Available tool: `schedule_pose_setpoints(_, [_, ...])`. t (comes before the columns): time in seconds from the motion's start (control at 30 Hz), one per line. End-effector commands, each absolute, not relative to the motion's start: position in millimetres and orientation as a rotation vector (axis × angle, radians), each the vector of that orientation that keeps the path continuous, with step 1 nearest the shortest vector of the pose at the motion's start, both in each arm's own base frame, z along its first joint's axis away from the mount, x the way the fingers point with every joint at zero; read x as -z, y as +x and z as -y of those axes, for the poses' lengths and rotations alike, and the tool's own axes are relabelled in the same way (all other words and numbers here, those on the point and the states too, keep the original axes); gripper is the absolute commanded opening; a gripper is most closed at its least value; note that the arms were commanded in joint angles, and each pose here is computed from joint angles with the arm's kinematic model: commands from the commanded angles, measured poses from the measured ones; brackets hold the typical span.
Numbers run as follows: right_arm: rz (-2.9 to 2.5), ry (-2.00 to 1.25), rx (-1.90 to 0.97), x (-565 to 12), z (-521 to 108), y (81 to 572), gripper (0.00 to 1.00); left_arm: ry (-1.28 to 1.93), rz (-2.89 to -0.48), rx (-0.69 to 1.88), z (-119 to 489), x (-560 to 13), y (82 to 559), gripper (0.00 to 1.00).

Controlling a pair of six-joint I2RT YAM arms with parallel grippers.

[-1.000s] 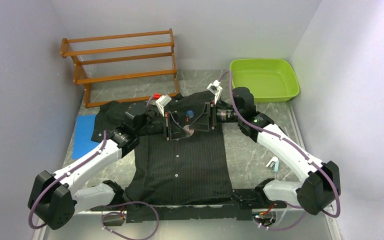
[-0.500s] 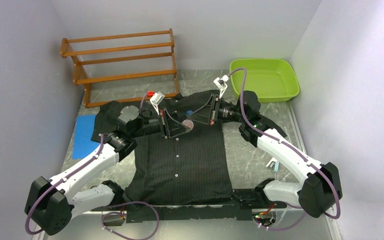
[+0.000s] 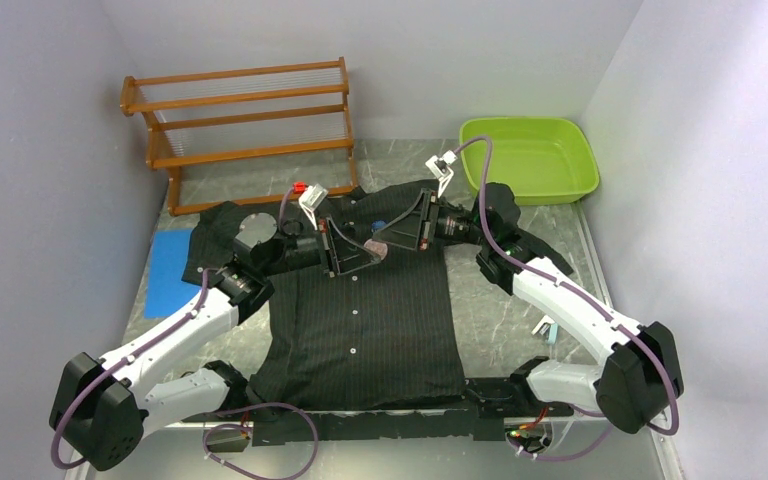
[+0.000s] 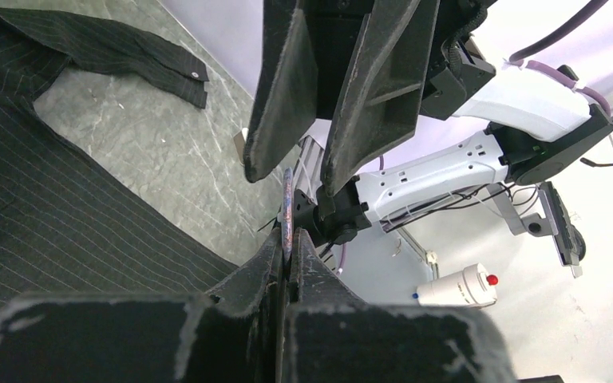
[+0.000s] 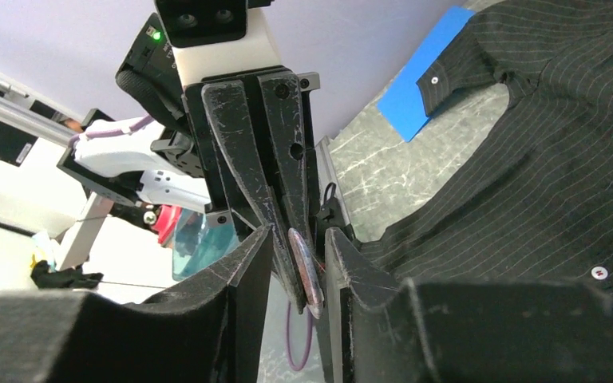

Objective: Pin the brooch onto the clothing
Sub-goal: Open the brooch.

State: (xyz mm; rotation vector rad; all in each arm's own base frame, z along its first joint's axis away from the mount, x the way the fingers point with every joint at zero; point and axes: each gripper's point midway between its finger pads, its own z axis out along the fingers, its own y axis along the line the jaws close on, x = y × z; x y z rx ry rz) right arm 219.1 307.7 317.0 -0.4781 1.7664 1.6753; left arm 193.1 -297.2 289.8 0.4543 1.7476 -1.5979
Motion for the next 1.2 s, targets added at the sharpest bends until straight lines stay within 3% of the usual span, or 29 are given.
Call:
schedule_pose_setpoints(0.0, [-1.717,-0.516,-1.678,-323,-308,216,0.36,0.482,-1.661,1.621,295,-309,186,0.03])
schedule_pose_setpoints(0.1, [-1.728,-0.518,-1.668,-321,-309,218,0.38,0.476,-1.654,1.622,295,-310,186,0.02])
schedule_pose_setpoints(0.2, [-1.713,-0.528,-1.691,-322,-309,215,0.22,0.475,-1.658,1.62,295,-309,186,0.02])
schedule_pose_setpoints(0.37, [-1.696,-0.595,-1.765,-322,-315,204,0.15,0.48,-1.652,1.63,296,-310,186,0.02])
schedule_pose_setpoints(0.7, [-1.681,-0.633,-1.785,-322,-319,196,0.19,0.47,-1.649,1.624,294,-310,185,0.02])
schedule_pose_setpoints(0.9, [-1.672,-0.641,-1.787,-323,-319,194,0.14,0.449,-1.651,1.648,295,-311,186,0.03])
schedule_pose_setpoints(1.07, [-1.661,-0.631,-1.783,-322,-316,192,0.33,0.448,-1.642,1.661,296,-312,186,0.03])
schedule_pose_setpoints(1.17, [-1.657,-0.623,-1.772,-322,-315,191,0.34,0.449,-1.642,1.653,295,-311,186,0.03])
